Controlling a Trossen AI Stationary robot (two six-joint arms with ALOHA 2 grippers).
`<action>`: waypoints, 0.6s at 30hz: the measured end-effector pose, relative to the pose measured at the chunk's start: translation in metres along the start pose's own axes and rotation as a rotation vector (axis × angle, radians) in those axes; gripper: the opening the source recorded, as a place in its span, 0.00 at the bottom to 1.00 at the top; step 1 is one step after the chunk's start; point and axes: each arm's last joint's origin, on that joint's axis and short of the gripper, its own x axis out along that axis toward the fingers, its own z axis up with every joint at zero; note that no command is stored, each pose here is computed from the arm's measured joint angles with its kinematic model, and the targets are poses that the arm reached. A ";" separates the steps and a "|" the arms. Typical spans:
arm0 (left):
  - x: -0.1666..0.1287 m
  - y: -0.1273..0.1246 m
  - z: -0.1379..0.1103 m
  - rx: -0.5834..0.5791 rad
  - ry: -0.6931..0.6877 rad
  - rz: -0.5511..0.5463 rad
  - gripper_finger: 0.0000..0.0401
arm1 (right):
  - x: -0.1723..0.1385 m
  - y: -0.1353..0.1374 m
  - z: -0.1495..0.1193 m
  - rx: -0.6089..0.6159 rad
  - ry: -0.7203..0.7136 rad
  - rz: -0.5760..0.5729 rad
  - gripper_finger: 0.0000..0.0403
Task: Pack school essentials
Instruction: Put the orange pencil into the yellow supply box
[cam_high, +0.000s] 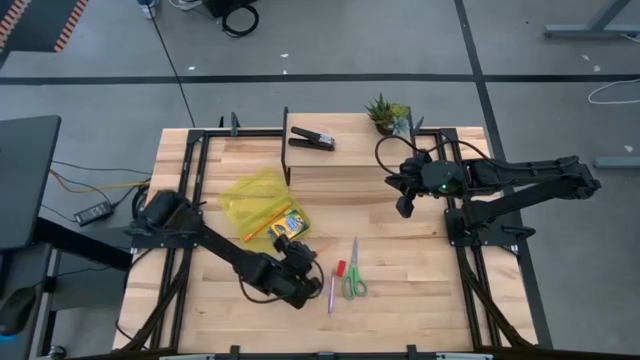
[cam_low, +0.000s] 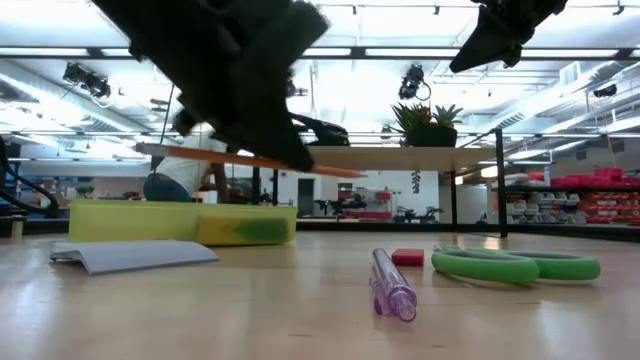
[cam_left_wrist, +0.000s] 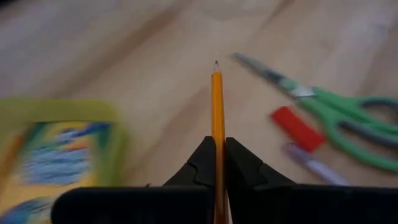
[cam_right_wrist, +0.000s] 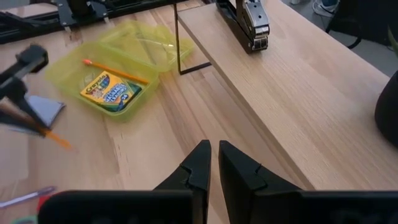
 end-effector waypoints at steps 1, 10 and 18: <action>-0.003 0.004 0.001 0.009 0.004 0.024 0.03 | 0.000 0.000 0.000 0.000 -0.004 0.002 0.10; -0.030 0.045 0.010 0.110 0.054 0.256 0.06 | 0.000 0.001 0.002 0.007 -0.019 0.007 0.10; -0.033 0.065 0.012 0.304 0.129 0.378 0.06 | 0.000 0.001 0.004 0.015 -0.034 0.011 0.10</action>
